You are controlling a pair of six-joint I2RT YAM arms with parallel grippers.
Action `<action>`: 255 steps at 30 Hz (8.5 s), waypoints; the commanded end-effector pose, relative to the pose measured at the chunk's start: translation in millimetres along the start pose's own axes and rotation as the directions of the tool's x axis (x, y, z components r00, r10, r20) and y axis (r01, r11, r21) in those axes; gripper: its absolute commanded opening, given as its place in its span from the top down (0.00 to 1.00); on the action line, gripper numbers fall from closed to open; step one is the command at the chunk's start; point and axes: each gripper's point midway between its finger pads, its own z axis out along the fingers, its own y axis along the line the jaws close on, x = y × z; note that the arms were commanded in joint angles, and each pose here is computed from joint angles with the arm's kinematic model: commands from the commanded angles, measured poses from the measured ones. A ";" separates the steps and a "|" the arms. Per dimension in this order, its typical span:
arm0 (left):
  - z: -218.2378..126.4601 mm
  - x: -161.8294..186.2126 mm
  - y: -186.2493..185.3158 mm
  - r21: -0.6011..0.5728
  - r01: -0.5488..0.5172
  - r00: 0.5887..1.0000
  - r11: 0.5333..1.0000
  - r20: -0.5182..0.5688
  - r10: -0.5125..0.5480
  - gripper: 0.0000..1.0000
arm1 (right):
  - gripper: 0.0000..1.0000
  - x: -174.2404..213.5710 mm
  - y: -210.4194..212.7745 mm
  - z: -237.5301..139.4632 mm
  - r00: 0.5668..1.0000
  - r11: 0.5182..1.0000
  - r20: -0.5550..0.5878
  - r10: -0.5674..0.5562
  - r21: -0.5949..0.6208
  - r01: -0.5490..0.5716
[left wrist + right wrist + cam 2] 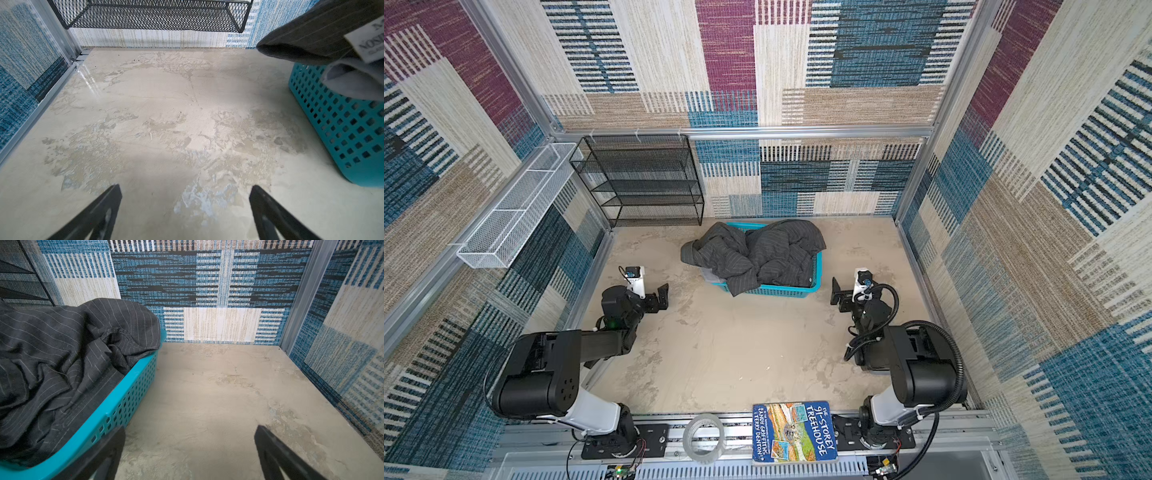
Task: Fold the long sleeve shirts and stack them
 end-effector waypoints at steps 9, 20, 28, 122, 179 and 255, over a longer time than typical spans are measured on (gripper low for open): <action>0.5 -0.6 2.0 -0.010 0.012 1.000 1.000 -0.003 -0.012 0.01 | 0.00 -6.5 1.1 -0.4 1.000 1.000 0.025 -0.005 -0.006 0.005; 0.2 -0.8 1.1 -0.009 0.009 1.000 1.000 -0.003 -0.009 0.00 | 0.00 -6.2 1.3 -0.4 1.000 1.000 0.024 -0.005 -0.007 0.005; 0.9 0.2 1.1 -0.005 0.009 1.000 1.000 -0.007 -0.009 0.01 | 0.00 -5.8 1.0 -0.4 1.000 1.000 0.023 -0.002 -0.006 0.002; -60.6 -305.0 -202.1 0.499 0.635 0.770 0.591 -0.339 -0.541 1.00 | 0.56 18.6 72.1 79.7 0.636 0.894 -0.691 0.343 0.034 -0.446; -45.7 -253.3 4.5 0.303 0.731 0.675 0.611 -0.190 -0.713 1.00 | 0.81 18.9 -173.5 -71.1 0.332 0.118 0.202 0.921 0.670 -0.733; -62.4 78.7 -63.7 -0.518 0.583 0.287 0.626 -0.589 -0.755 0.28 | 0.47 53.3 258.6 130.6 0.581 0.911 -0.813 -0.027 -0.259 -0.320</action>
